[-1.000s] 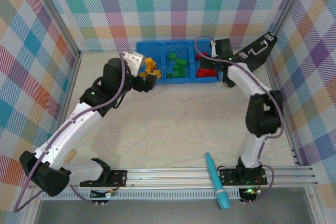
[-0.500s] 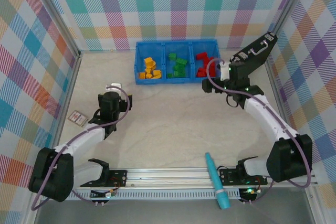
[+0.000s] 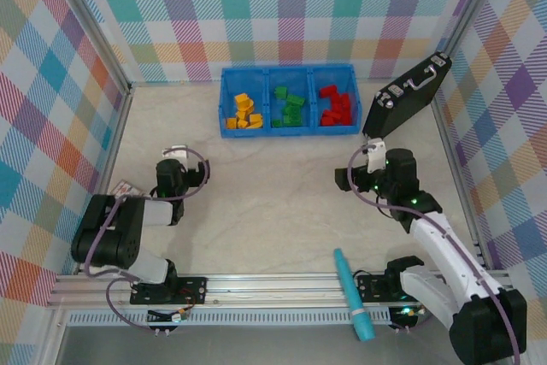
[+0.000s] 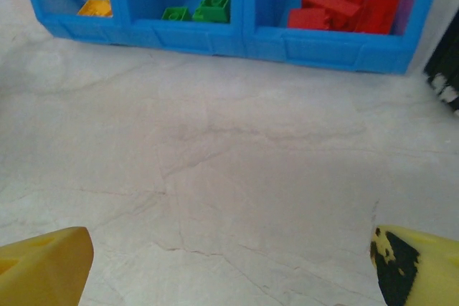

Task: Sort the legos into containers by color
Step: Reset both arms

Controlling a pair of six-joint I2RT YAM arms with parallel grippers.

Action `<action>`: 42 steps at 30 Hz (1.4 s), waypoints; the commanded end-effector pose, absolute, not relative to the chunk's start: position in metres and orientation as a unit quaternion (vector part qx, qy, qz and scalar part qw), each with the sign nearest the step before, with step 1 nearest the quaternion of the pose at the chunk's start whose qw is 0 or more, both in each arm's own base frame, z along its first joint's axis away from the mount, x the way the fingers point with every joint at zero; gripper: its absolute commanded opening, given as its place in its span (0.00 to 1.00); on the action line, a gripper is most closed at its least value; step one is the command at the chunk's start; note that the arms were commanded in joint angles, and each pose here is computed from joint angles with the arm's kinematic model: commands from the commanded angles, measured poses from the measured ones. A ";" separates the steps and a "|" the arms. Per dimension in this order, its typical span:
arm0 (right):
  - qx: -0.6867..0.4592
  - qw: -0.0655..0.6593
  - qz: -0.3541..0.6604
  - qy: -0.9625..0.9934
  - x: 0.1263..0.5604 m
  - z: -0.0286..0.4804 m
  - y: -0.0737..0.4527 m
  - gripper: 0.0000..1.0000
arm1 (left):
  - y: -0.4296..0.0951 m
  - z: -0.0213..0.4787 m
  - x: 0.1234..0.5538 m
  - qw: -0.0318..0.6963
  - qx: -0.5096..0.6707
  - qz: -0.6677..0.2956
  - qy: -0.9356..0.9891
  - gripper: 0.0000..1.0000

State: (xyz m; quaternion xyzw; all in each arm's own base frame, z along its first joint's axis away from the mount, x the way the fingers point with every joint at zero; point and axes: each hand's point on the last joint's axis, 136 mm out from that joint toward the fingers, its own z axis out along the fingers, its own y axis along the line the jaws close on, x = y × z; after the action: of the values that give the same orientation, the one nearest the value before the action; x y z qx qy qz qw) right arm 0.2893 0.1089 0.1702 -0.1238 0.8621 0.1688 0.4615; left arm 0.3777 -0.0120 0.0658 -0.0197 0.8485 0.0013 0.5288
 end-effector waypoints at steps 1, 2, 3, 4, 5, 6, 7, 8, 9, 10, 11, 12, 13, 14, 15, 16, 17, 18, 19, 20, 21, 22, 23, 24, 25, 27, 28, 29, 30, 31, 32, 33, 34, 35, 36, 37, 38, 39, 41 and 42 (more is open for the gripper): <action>-0.105 0.511 0.122 0.844 0.298 0.183 0.092 0.99 | -0.034 0.084 0.396 0.567 0.025 -0.047 0.822 1.00; -0.095 0.518 0.107 0.844 0.298 0.184 0.085 0.99 | -0.034 0.082 0.393 0.557 0.026 -0.049 0.829 1.00; -0.086 0.521 0.092 0.844 0.298 0.182 0.079 0.99 | -0.035 0.083 0.394 0.564 0.027 -0.050 0.824 1.00; -0.073 0.528 0.076 0.842 0.299 0.181 0.072 0.99 | -0.035 0.083 0.395 0.564 0.026 -0.051 0.824 1.00; -0.058 0.535 0.060 0.841 0.300 0.177 0.064 0.99 | -0.035 0.082 0.395 0.557 0.026 -0.053 0.829 1.00; -0.044 0.541 0.045 0.839 0.301 0.174 0.058 0.99 | -0.035 0.082 0.396 0.559 0.025 -0.053 0.827 1.00; -0.032 0.547 0.029 0.836 0.303 0.169 0.050 0.99 | -0.035 0.082 0.397 0.560 0.025 -0.052 0.827 1.00; -0.021 0.555 0.011 0.832 0.304 0.165 0.043 0.99 | -0.035 0.082 0.396 0.557 0.025 -0.053 0.828 1.00; -0.015 0.562 -0.004 0.827 0.306 0.161 0.038 0.99 | -0.035 0.082 0.397 0.558 0.025 -0.053 0.828 1.00; -0.013 0.573 -0.019 0.819 0.308 0.159 0.033 0.99 | -0.035 0.083 0.397 0.560 0.026 -0.053 0.826 1.00; -0.017 0.584 -0.029 0.811 0.311 0.156 0.031 0.99 | -0.035 0.082 0.396 0.558 0.025 -0.053 0.828 1.00; -0.026 0.591 -0.032 0.806 0.314 0.154 0.032 0.99 | -0.035 0.082 0.397 0.558 0.025 -0.054 0.828 1.00; -0.035 0.592 -0.032 0.804 0.317 0.149 0.032 0.99 | -0.035 0.082 0.397 0.558 0.025 -0.053 0.827 1.00; -0.036 0.590 -0.031 0.806 0.321 0.143 0.029 0.99 | -0.034 0.082 0.397 0.558 0.025 -0.053 0.828 1.00; -0.035 0.588 -0.033 0.808 0.325 0.137 0.026 0.99 | -0.034 0.082 0.397 0.558 0.025 -0.053 0.827 1.00; -0.034 0.587 -0.040 0.808 0.329 0.132 0.022 0.99 | -0.034 0.082 0.397 0.558 0.025 -0.053 0.827 1.00; -0.030 0.590 -0.044 0.806 0.333 0.129 0.019 0.99 | -0.034 0.082 0.397 0.559 0.025 -0.054 0.827 1.00; -0.030 0.598 -0.040 0.800 0.338 0.131 0.019 0.99 | -0.034 0.082 0.396 0.559 0.025 -0.053 0.827 1.00; -0.036 0.598 -0.030 0.800 0.343 0.130 0.023 0.99 | -0.034 0.082 0.396 0.559 0.025 -0.054 0.827 1.00; -0.044 0.595 -0.016 0.802 0.347 0.129 0.028 0.99 | -0.034 0.082 0.396 0.559 0.025 -0.053 0.827 1.00; -0.052 0.593 -0.006 0.804 0.350 0.127 0.033 0.99 | -0.034 0.082 0.396 0.559 0.025 -0.053 0.827 1.00; -0.059 0.595 0.000 0.801 0.356 0.126 0.037 0.99 | -0.034 0.082 0.396 0.559 0.025 -0.053 0.827 1.00; -0.062 0.593 0.004 0.803 0.361 0.125 0.039 0.99 | -0.034 0.082 0.396 0.559 0.025 -0.053 0.827 1.00; -0.064 0.595 0.008 0.801 0.366 0.125 0.041 0.99 | -0.034 0.082 0.396 0.559 0.025 -0.053 0.827 1.00; -0.067 0.598 0.012 0.798 0.372 0.125 0.044 0.99 | -0.034 0.082 0.396 0.559 0.025 -0.054 0.827 1.00; -0.093 0.591 0.023 0.801 0.381 0.119 0.053 0.99 | -0.034 0.082 0.396 0.559 0.025 -0.054 0.827 1.00; -0.102 0.580 0.024 0.808 0.385 0.111 0.055 0.99 | -0.034 0.082 0.396 0.559 0.025 -0.054 0.827 1.00; -0.093 0.576 0.022 0.812 0.388 0.109 0.053 0.99 | -0.034 0.082 0.396 0.559 0.024 -0.054 0.827 1.00; -0.085 0.570 0.022 0.817 0.388 0.108 0.050 0.99 | -0.034 0.082 0.396 0.559 0.024 -0.054 0.827 1.00; -0.083 0.575 0.024 0.813 0.389 0.109 0.047 0.99 | -0.034 0.082 0.396 0.559 0.024 -0.054 0.827 1.00; -0.062 0.579 0.033 0.813 0.388 0.107 0.043 0.99 | -0.034 0.082 0.396 0.559 0.024 -0.054 0.827 1.00; -0.056 0.583 0.041 0.810 0.387 0.105 0.040 0.99 | -0.034 0.082 0.396 0.559 0.024 -0.054 0.827 1.00; -0.057 0.586 0.048 0.807 0.387 0.099 0.039 0.99 | -0.034 0.083 0.397 0.559 0.024 -0.054 0.827 1.00; -0.053 0.593 0.043 0.802 0.392 0.097 0.037 0.99 | -0.034 0.082 0.396 0.559 0.024 -0.054 0.827 1.00; -0.047 0.570 0.047 0.819 0.392 0.092 0.036 0.99 | -0.034 0.082 0.396 0.559 0.024 -0.055 0.827 1.00; -0.041 0.568 0.058 0.820 0.395 0.094 0.033 0.99 | -0.034 0.082 0.396 0.559 0.024 -0.055 0.827 1.00; -0.035 0.566 0.059 0.822 0.397 0.092 0.031 0.99 | -0.034 0.083 0.397 0.559 0.024 -0.054 0.827 1.00; -0.034 0.557 0.062 0.828 0.396 0.091 0.030 0.99 | -0.034 0.083 0.397 0.559 0.024 -0.055 0.827 1.00; -0.025 0.553 0.066 0.830 0.398 0.090 0.026 0.99 | -0.034 0.083 0.397 0.559 0.024 -0.054 0.827 1.00; -0.024 0.555 0.068 0.829 0.398 0.091 0.026 0.99 | -0.034 0.082 0.397 0.559 0.024 -0.054 0.827 1.00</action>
State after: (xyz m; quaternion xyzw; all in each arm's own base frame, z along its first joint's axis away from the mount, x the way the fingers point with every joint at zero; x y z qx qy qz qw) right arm 0.3893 0.0221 0.0779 -0.0313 0.8381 0.0403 0.5431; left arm 0.3881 -0.0343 0.0672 0.0187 0.8429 -0.0512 0.5353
